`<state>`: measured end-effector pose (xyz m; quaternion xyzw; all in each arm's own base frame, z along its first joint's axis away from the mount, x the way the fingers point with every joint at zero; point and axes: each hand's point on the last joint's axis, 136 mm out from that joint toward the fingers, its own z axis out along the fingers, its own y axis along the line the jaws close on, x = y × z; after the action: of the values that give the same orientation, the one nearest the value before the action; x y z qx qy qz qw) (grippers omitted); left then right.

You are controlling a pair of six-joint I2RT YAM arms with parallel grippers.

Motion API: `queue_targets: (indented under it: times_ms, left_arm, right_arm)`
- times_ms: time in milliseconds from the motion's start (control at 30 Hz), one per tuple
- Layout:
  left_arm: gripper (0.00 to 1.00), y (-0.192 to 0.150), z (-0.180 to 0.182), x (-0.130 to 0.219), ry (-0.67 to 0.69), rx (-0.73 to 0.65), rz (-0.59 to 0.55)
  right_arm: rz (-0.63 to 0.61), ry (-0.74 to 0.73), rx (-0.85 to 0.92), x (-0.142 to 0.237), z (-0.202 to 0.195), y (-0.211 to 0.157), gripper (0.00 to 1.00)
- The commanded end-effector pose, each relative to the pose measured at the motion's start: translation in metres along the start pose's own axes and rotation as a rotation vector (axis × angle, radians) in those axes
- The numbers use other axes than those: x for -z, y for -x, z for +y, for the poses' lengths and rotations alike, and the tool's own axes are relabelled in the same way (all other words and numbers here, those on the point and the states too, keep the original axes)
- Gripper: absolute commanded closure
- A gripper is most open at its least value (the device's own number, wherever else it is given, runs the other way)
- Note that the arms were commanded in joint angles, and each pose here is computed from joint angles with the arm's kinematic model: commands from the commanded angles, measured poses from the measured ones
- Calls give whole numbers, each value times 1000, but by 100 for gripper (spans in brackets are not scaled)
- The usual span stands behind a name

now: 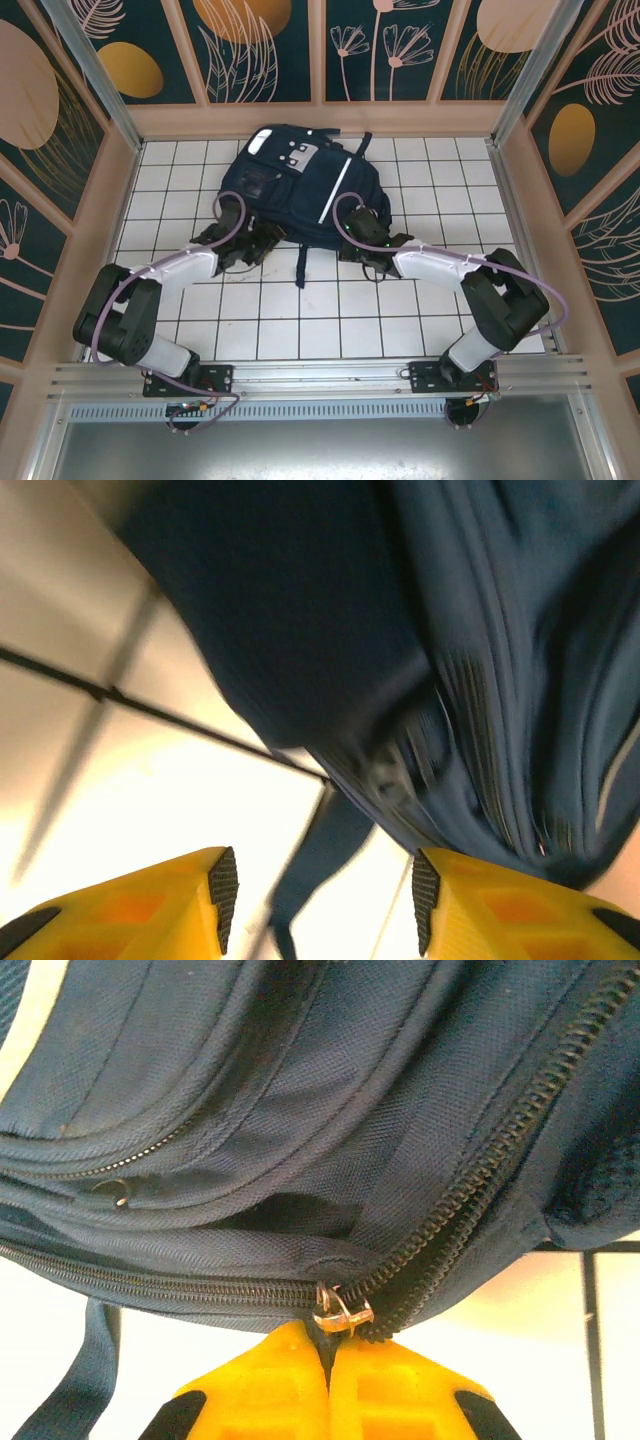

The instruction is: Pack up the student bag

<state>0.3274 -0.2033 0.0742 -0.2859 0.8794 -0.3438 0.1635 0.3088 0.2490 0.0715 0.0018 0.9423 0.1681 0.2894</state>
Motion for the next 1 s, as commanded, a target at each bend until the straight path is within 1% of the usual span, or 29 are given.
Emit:
queue_targets:
  times_ms: [0,100,200,267,333,367,433,500,533,700,800,833,967]
  left_arm:
    - [47,-23,-31,-13,-72,26,46]
    - [47,-41,-48,-32,-75,-5,82]
    - [46,-50,-64,-49,-79,-24,103]
    - [46,-55,-65,-66,-61,-34,115]
    - [47,-56,-68,-75,-44,-44,115]
    - [50,-58,-67,-79,-36,-43,122]
    - [73,-59,-62,-83,-21,-37,121]
    - [95,-55,-54,-81,7,-30,96]
    - [100,-53,-51,-79,24,-29,82]
    - [100,-35,-28,-61,122,-19,-1]
    - [100,-24,1,-50,182,9,-35]
    - [100,-17,2,-38,171,19,-55]
    - [100,6,37,-15,218,59,-103]
  right_arm:
    - [10,41,11,12,23,-4,100]
    - [13,70,14,17,34,-8,100]
    - [21,108,16,19,46,-13,100]
    - [19,112,22,20,50,-16,100]
    - [13,116,23,22,54,-16,100]
    - [11,112,21,22,53,-16,100]
    - [1,94,18,22,50,-14,100]
    - [-9,66,20,23,43,-14,100]
    - [-13,53,20,23,40,-13,100]
    - [-29,-16,11,23,15,-7,100]
    - [-34,-59,-4,22,-5,-2,100]
    - [-37,-70,-6,22,-11,1,100]
    - [-46,-99,-3,21,-28,12,100]
